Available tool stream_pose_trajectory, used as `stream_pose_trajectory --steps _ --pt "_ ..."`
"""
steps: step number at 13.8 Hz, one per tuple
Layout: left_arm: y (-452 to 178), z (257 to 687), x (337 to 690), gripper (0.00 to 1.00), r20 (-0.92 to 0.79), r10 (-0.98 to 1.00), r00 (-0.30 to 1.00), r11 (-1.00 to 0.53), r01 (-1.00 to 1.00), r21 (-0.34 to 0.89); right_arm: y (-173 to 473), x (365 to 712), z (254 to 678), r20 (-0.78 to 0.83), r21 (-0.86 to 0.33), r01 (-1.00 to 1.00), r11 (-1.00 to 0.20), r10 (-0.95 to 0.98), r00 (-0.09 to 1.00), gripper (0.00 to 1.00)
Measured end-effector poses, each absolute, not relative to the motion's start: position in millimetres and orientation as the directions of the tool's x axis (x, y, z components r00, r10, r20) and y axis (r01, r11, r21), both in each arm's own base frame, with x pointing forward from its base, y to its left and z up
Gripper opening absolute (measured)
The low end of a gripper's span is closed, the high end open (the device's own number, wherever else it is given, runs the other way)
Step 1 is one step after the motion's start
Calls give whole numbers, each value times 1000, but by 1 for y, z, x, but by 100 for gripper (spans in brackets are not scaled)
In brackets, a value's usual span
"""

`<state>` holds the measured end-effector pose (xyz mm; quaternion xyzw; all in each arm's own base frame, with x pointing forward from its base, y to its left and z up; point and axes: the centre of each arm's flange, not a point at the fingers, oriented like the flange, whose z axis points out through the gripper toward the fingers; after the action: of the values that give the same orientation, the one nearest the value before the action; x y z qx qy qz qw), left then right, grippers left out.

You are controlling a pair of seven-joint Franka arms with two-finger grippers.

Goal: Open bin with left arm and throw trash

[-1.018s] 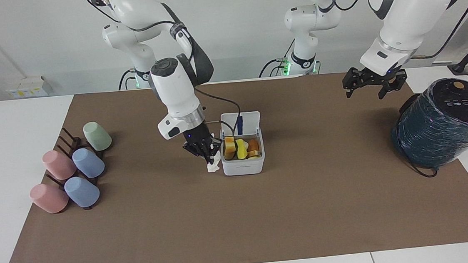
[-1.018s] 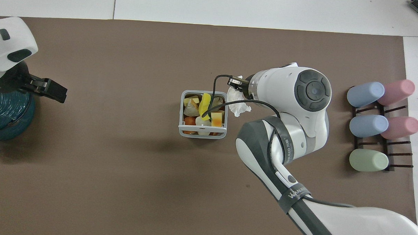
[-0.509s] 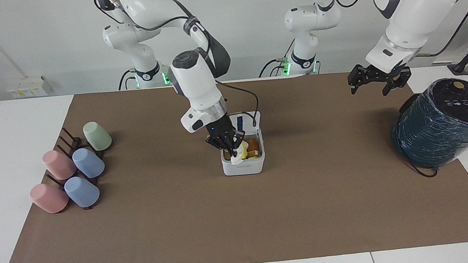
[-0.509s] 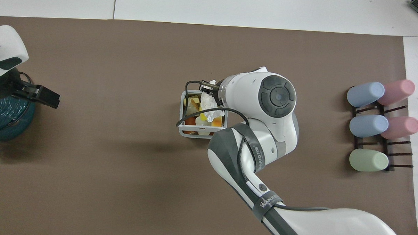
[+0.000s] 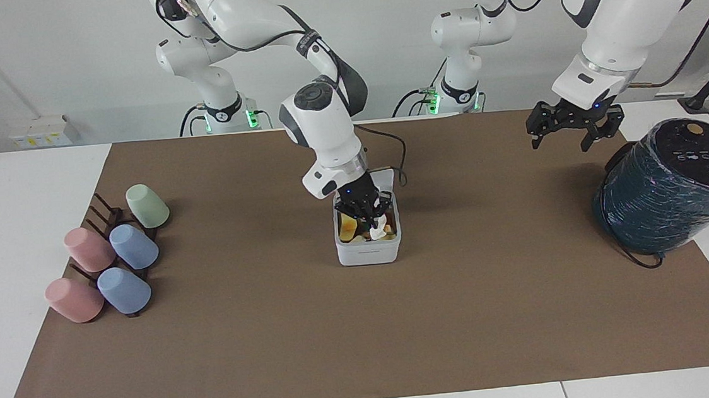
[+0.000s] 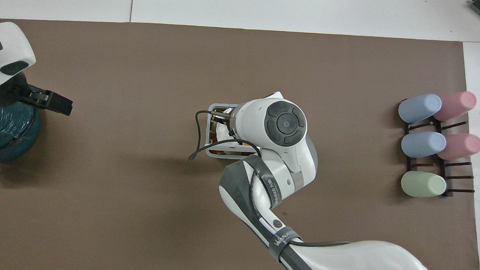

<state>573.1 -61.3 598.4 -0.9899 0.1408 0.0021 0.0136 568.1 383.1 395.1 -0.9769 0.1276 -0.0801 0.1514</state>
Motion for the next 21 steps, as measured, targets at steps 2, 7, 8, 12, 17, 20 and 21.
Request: stream_pose_trajectory --steps 2,7,8,12,17,20,21 --pt "-62 599 574 100 3 -280 960 -960 -280 -28 384 567 395 111 -319 -244 -916 -291 950 31" --pt "-67 595 578 100 35 -267 963 -964 -267 -1 381 571 400 115 -326 -254 -910 -305 945 88" --pt "-68 593 578 100 39 -255 966 -967 -256 5 379 573 403 119 -330 -257 -909 -310 943 98" --pt "-68 590 579 100 41 -246 968 -969 -246 7 367 580 426 144 -350 -266 -898 -332 932 100" --pt "-68 590 579 100 41 -245 969 -969 -246 7 343 586 446 139 -344 -294 -892 -358 923 100" --pt "-66 590 579 100 41 -243 969 -970 -243 7 325 587 457 124 -313 -314 -896 -367 922 100" --pt "-66 590 579 100 41 -242 970 -970 -242 7 313 589 463 127 -288 -320 -903 -367 921 100"
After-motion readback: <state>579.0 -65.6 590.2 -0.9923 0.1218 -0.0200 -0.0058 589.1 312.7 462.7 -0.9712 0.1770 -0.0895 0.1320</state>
